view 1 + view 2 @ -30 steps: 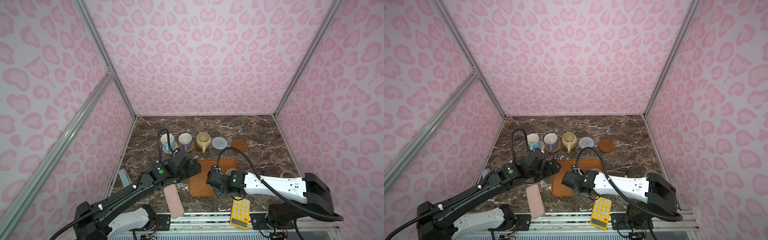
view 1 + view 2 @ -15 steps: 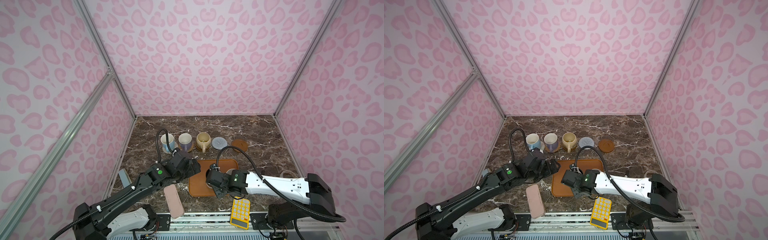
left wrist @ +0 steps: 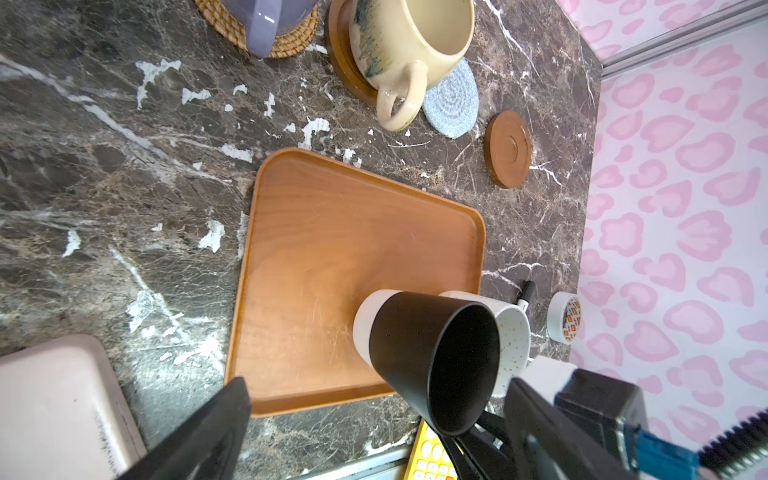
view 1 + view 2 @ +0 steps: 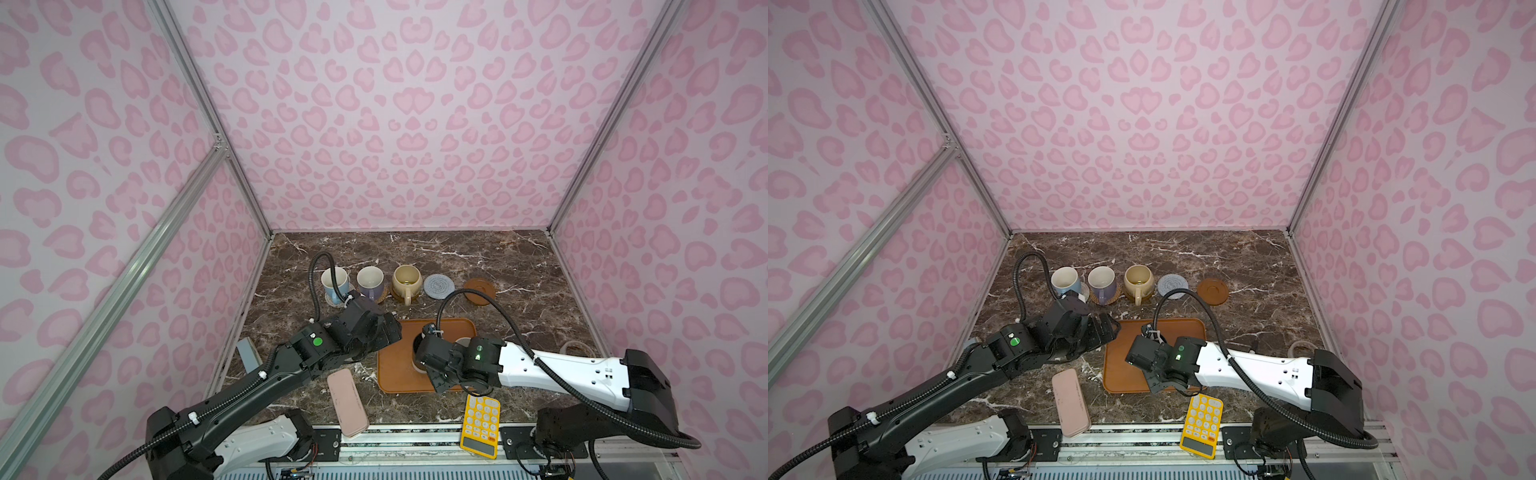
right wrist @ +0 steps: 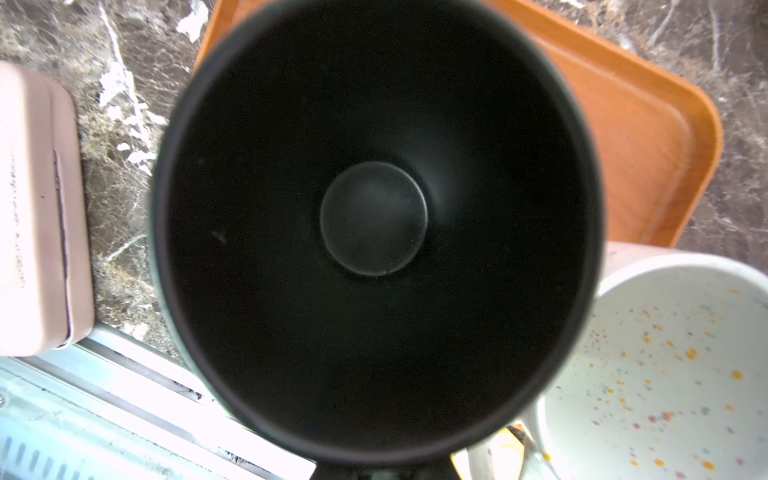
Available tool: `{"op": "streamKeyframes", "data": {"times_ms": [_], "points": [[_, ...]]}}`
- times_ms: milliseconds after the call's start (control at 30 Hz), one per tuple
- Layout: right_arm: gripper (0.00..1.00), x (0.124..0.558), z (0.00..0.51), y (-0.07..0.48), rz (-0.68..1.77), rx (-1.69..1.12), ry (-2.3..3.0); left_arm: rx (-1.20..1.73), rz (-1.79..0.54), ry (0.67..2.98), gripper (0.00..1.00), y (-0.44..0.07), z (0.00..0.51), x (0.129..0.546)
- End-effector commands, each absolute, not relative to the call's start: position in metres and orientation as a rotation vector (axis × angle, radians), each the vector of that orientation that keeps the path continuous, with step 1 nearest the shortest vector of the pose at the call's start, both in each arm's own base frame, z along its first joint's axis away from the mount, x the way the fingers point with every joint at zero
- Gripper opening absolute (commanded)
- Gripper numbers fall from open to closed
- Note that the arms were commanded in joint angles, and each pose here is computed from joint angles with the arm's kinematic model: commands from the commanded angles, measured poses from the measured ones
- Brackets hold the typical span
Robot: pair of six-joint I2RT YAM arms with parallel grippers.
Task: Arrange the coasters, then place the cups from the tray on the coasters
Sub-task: 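Close right gripper on the black mug rim and lift it off the tray, then carry the black mug with right gripper toward the blue knit coaster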
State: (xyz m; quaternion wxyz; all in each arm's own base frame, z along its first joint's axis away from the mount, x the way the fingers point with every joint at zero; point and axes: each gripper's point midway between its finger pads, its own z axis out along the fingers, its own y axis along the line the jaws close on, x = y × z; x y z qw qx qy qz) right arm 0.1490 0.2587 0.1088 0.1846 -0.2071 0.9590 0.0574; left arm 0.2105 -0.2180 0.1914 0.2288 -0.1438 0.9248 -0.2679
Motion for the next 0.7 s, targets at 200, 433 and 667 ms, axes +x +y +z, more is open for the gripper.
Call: {"op": "streamKeyframes", "data": {"times_ms": [200, 433, 667], "points": [[0.0, 0.168, 0.128, 0.26, 0.201, -0.528, 2.63, -0.396, -0.735, 2.505, 0.97, -0.217, 0.204, 0.216], [0.0, 0.179, 0.138, 0.25, 0.176, -0.498, 2.617, -0.38, -0.751, 2.487, 0.97, -0.22, 0.208, 0.219], [0.0, 0.193, 0.144, 0.237, 0.239, -0.407, 2.618, -0.349, -0.765, 2.49, 0.97, -0.23, 0.211, 0.226]]}}
